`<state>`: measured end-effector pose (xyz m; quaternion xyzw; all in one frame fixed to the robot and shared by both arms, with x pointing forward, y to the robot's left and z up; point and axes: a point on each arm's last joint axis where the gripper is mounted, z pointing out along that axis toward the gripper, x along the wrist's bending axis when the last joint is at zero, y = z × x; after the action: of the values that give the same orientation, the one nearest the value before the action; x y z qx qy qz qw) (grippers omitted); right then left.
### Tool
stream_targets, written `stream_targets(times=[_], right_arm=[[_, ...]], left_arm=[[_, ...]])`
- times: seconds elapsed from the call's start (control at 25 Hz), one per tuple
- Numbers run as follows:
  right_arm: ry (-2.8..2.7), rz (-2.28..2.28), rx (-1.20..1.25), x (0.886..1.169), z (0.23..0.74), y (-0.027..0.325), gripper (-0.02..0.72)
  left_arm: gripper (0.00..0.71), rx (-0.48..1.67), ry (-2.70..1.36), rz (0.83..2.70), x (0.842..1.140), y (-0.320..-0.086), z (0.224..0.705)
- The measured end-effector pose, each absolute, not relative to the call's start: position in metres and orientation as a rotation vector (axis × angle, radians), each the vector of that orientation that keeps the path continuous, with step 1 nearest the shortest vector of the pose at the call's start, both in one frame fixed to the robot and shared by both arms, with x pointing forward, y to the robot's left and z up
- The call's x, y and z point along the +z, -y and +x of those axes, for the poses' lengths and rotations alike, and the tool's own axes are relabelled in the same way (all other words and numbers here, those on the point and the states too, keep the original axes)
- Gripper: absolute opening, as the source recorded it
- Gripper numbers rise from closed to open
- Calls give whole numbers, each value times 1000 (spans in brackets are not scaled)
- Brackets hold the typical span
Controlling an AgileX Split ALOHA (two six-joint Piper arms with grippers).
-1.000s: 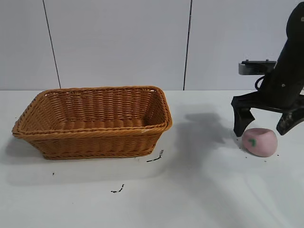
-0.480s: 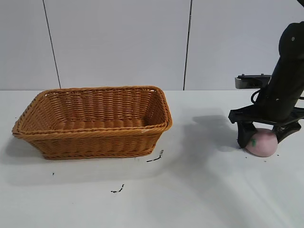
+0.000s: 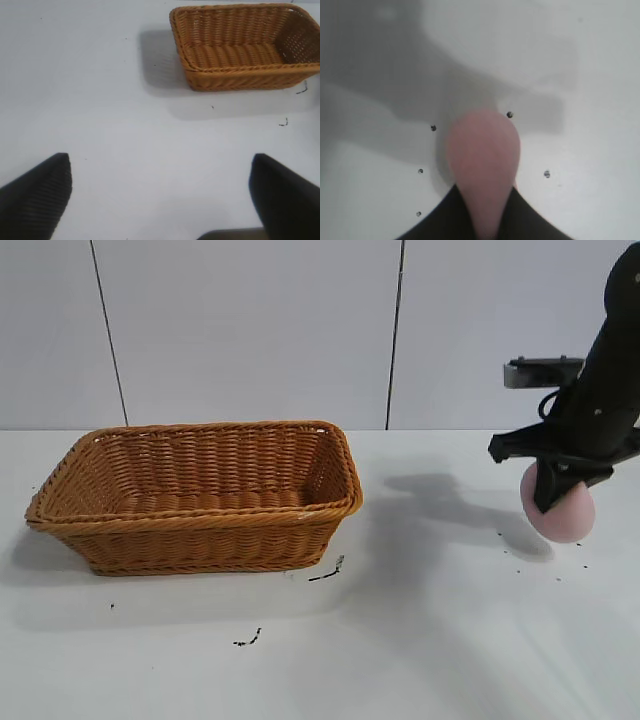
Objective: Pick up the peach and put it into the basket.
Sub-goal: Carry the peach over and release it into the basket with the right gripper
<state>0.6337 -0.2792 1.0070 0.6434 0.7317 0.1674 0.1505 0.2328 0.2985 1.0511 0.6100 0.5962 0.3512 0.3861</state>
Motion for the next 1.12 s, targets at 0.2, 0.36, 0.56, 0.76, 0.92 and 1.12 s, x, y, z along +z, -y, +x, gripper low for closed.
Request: stream_targets(times=[0.2,0.36,0.56,0.76,0.92,1.12], right_arm=[[-2070,1811,591,1052,655,271,0],[-2112,1719,651,1077,671,243,0],[-2245,1559,724,1088,676,174,0],[-2397,1403,762,1079,659,103,0],[-2491,1294,783,1062,644,55,0],[-2548,1224,790,1022,641,15,0]], left_arm=[[693,894,-1518,1553,1051,-298,233],[693,894,-1518,1553,1051,-298,233],[693,894,-1518,1553,1051,-298,233],[693,894,-1518,1553,1051,-298,233],[693,894,-1518,1553,1051,-298,233],[693,894,-1518,1553,1051,-298,233]])
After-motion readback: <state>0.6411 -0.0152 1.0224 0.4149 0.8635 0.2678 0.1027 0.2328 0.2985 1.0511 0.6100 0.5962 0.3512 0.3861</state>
